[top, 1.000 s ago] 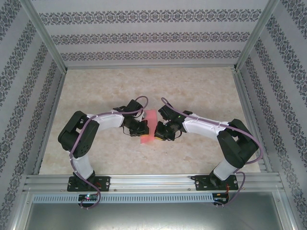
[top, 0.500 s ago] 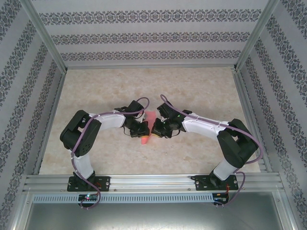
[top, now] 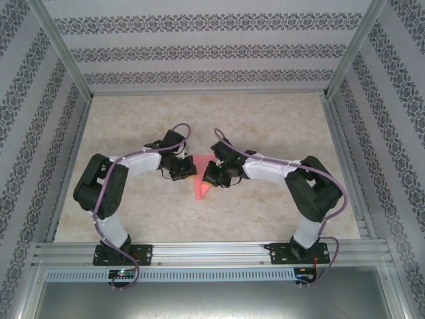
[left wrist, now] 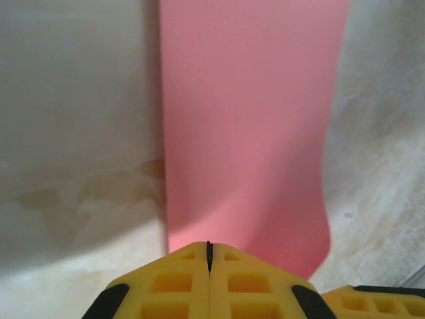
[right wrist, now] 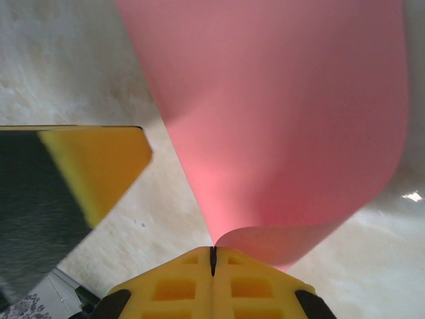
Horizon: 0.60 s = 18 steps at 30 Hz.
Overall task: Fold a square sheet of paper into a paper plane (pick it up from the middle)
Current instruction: Fold the paper at the center of the table.
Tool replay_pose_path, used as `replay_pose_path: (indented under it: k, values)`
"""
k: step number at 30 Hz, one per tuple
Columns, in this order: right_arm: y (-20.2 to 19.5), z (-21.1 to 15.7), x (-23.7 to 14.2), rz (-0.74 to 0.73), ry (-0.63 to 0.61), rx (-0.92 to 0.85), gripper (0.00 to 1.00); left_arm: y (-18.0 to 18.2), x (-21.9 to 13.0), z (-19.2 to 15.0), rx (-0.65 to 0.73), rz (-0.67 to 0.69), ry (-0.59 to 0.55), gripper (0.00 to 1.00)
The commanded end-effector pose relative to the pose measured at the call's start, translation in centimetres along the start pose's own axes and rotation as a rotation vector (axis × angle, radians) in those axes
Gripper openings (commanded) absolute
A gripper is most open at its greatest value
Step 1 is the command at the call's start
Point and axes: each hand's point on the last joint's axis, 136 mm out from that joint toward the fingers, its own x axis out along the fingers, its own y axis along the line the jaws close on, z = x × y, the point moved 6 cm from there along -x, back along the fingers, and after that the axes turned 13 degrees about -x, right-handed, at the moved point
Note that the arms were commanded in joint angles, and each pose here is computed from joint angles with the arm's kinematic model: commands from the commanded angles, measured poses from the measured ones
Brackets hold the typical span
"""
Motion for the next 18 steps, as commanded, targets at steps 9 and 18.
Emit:
replay_pose_path:
  k: [9,18]
  values:
    - [0.9,1.1,2.3,0.049,-0.024,-0.042,0.00,-0.3,1.7,1.7,0.002,0.023,0.003,0.05]
    - [0.7,1.3,3.1,0.058,-0.030,-0.055,0.00,0.3,2.0,1.6,-0.005,0.053,0.014,0.02]
